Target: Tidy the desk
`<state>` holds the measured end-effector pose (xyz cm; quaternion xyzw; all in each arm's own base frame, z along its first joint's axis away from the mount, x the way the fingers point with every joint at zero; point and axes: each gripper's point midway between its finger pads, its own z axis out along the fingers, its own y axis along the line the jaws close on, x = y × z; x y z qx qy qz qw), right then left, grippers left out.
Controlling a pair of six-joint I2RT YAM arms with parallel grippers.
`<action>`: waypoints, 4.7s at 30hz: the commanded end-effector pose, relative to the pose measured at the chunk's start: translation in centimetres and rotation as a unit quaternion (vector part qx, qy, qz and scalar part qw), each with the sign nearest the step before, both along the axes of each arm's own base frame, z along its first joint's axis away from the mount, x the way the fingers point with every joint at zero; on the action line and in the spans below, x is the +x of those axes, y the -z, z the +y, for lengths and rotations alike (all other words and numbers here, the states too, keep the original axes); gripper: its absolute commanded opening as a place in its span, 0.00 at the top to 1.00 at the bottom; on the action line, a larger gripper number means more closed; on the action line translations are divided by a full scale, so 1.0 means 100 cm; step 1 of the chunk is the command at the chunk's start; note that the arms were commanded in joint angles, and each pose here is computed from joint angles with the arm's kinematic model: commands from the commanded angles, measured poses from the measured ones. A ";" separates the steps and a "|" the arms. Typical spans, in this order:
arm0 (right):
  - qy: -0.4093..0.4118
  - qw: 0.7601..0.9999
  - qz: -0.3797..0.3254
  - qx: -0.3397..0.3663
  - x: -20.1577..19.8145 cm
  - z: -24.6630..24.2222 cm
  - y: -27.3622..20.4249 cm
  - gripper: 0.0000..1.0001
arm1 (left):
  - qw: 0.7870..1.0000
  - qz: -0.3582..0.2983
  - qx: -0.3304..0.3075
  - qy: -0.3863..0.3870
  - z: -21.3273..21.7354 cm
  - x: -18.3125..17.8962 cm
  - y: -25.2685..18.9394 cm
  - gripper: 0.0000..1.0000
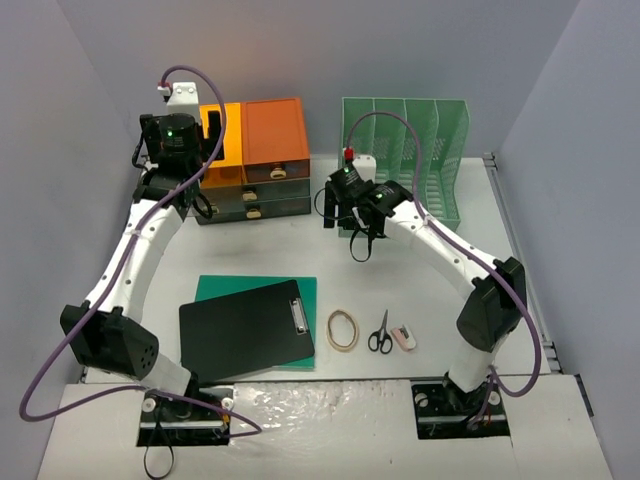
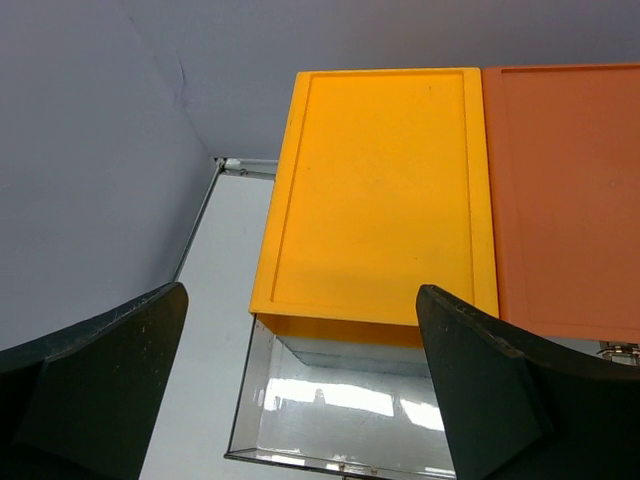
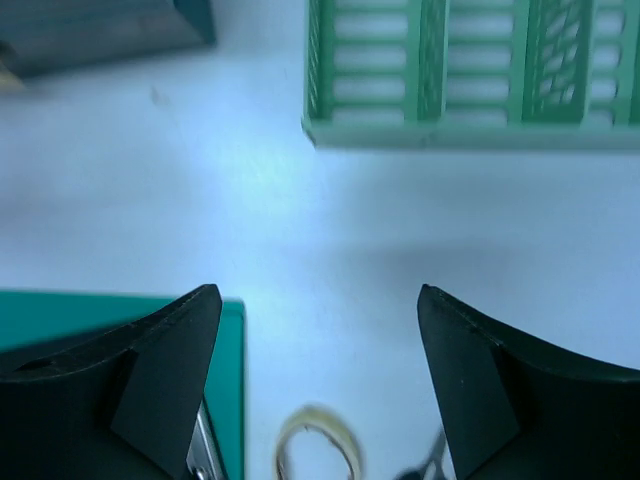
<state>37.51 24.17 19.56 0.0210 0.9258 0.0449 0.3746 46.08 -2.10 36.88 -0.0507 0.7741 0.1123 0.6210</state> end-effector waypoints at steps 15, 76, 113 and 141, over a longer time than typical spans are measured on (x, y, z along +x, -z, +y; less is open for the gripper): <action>-0.015 0.983 0.180 -0.019 -0.187 -0.029 0.088 0.38 | 0.999 -0.034 0.016 -0.011 0.012 0.006 -0.057 0.03; -0.089 0.995 -0.033 0.026 -0.115 0.085 -0.027 1.00 | 0.999 -0.031 0.018 -0.019 0.021 -0.004 -0.057 0.03; -0.194 0.941 -0.244 0.131 0.061 0.214 -0.137 1.00 | 0.998 -0.006 0.013 -0.054 0.036 -0.010 -0.017 0.03; -0.187 0.906 -0.348 0.151 0.093 0.268 -0.125 1.00 | 0.994 -0.073 -0.017 -0.076 0.048 -0.034 -0.050 0.03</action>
